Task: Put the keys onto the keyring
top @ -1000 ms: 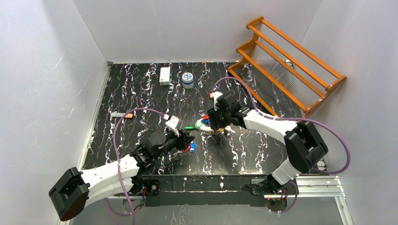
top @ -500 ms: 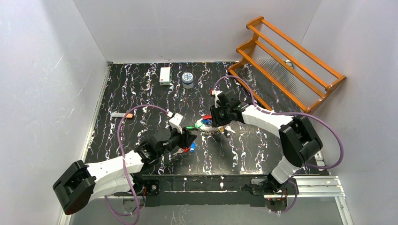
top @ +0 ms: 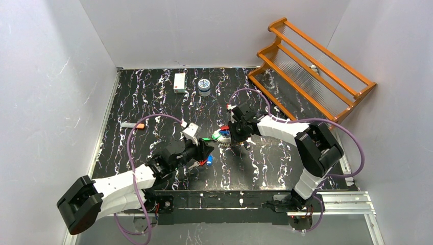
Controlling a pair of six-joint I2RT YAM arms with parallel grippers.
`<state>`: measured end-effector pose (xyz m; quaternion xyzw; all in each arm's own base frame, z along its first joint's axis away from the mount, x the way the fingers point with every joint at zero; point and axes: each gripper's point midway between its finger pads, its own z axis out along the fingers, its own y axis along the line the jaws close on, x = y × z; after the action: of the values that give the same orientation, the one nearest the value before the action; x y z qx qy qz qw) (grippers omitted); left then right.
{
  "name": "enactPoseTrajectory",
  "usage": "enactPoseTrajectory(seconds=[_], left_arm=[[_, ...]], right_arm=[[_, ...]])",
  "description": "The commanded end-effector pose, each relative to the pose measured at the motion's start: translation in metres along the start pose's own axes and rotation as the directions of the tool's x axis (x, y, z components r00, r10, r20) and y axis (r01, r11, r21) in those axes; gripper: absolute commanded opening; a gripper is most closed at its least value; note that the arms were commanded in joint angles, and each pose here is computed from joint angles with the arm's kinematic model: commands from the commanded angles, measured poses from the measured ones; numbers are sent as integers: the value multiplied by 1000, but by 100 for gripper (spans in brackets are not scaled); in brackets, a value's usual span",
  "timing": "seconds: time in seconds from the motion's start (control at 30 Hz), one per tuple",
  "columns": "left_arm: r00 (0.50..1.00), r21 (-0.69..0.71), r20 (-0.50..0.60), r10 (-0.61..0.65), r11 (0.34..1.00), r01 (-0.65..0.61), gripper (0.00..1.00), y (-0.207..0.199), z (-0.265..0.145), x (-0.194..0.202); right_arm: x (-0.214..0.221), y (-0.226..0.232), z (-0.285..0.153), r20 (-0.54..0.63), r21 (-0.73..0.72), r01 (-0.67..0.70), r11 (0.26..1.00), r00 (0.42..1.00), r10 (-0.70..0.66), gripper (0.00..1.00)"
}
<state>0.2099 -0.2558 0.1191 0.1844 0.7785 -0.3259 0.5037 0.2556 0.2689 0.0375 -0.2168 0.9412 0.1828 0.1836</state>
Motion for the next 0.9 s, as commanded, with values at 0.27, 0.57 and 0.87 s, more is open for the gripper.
enactPoseTrajectory(seconds=[0.27,0.57,0.87], left_arm=[[999,6,45,-7,1000,7,36,-3,-4,-11],[999,9,39,-5,1000,5,36,-3,-3,-10],[999,8,40,-4,1000,4,36,-3,-4,-10]], right_arm=[[-14,-2,-4,54,46,18,999,998,-21,28],[-21,-8,-15,100,86,36,996,994,-45,28],[-8,-5,1,39,47,39,998,998,-41,19]])
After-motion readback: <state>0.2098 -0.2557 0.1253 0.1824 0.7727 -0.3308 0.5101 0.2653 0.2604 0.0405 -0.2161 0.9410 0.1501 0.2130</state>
